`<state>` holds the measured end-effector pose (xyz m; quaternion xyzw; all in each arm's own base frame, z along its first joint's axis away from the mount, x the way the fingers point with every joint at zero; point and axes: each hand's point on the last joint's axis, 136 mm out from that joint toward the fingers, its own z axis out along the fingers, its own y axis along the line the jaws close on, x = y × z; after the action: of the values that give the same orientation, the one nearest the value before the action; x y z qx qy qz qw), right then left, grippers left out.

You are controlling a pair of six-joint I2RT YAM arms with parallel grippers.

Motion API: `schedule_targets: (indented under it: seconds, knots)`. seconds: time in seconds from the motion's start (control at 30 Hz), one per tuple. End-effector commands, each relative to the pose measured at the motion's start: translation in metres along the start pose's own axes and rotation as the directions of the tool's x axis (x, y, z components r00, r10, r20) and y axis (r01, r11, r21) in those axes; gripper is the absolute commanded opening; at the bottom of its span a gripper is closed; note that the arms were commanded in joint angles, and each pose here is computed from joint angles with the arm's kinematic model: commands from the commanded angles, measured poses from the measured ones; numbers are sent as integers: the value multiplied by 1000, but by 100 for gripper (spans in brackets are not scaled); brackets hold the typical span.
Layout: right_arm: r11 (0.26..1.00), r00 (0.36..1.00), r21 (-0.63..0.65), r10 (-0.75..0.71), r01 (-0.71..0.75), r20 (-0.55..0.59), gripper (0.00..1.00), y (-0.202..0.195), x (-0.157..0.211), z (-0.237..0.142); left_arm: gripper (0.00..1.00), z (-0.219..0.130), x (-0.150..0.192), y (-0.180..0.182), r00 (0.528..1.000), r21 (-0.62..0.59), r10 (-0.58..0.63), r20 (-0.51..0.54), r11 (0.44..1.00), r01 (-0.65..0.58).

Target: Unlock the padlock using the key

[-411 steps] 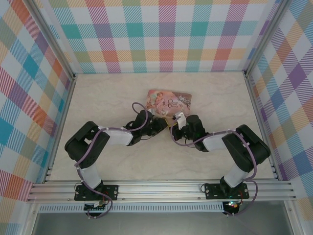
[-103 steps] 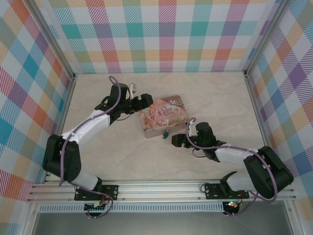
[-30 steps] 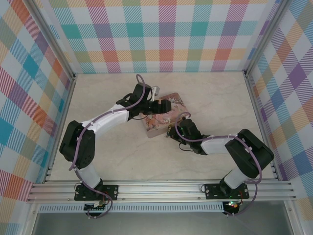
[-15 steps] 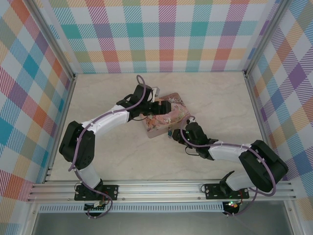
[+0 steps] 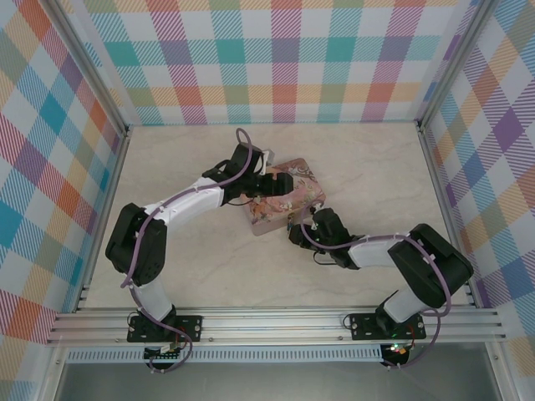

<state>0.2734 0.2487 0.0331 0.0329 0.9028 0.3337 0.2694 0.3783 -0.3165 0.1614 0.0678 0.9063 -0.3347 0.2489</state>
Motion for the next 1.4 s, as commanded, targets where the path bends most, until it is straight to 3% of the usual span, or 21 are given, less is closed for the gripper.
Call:
schedule_targets:
  seconds: [0.0, 0.23, 0.8, 1.0, 1.37]
  knots:
    - [997, 1000, -70, -26, 26, 14, 39, 18, -10, 3, 86, 1, -6, -4, 1000, 3, 18, 3, 1000, -18]
    - [998, 1000, -61, 1, -1, 6, 30, 14, -11, 10, 86, 3, -5, -1, 1000, -10, 19, -1, 1000, -19]
    - [994, 1000, -110, 11, -8, 24, 22, 13, -18, 19, 86, 8, -1, 5, 1000, -29, 6, -17, 1000, -7]
    - [994, 999, -109, 12, -7, 45, 8, 11, -21, 16, 86, 9, 3, 12, 1000, -51, 2, -21, 999, -3]
    - [981, 985, -149, 141, -125, 101, 1, 4, -33, 6, 86, 11, 29, 37, 999, -112, -10, -38, 994, 6]
